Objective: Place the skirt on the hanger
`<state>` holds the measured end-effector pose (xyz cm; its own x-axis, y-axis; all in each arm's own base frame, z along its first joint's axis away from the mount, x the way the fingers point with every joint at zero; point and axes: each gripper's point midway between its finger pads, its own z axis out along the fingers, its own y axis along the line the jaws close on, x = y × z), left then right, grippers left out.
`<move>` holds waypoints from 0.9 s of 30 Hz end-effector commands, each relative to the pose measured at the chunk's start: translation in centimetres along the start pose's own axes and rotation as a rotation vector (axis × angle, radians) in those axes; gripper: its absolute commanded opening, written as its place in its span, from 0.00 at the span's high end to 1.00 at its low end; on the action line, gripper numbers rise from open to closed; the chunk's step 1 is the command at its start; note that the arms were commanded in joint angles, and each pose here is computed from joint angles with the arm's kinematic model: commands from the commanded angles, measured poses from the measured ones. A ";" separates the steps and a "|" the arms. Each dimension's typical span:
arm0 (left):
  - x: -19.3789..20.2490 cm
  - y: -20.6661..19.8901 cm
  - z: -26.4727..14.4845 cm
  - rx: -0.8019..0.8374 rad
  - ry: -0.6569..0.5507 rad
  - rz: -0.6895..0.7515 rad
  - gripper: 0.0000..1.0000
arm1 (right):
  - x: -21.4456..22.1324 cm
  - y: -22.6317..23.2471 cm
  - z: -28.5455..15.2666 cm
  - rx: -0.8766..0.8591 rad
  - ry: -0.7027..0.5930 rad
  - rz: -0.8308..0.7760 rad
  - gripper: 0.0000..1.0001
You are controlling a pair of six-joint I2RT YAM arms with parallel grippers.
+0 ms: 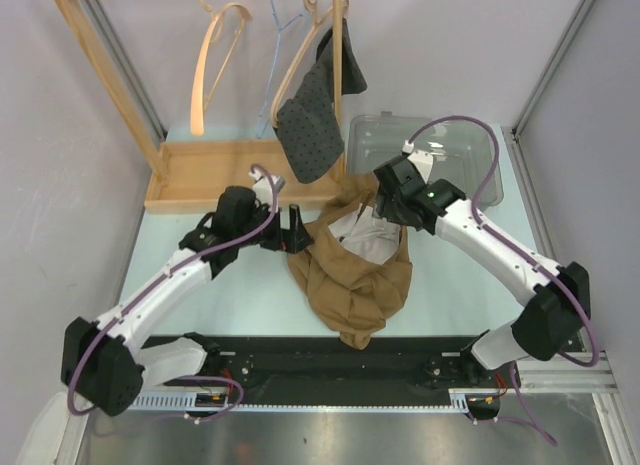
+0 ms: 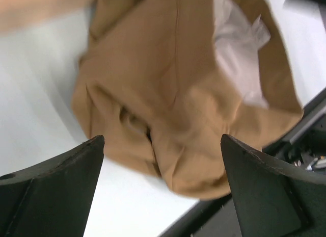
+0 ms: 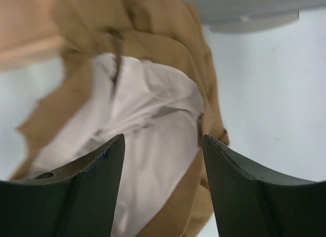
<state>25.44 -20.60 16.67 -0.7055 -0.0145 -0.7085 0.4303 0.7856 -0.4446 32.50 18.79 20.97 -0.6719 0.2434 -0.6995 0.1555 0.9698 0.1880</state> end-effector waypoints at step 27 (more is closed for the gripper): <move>-10.0 -6.5 14.7 0.258 0.054 0.360 0.04 | 9.0 -7.9 2.6 0.217 0.202 -0.008 1.00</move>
<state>38.97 -32.64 19.15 -0.5539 0.2209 -0.8028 0.7195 0.6121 -0.3281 27.20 13.65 9.44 -0.8344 0.2367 -0.4977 0.2936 0.9552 -0.0379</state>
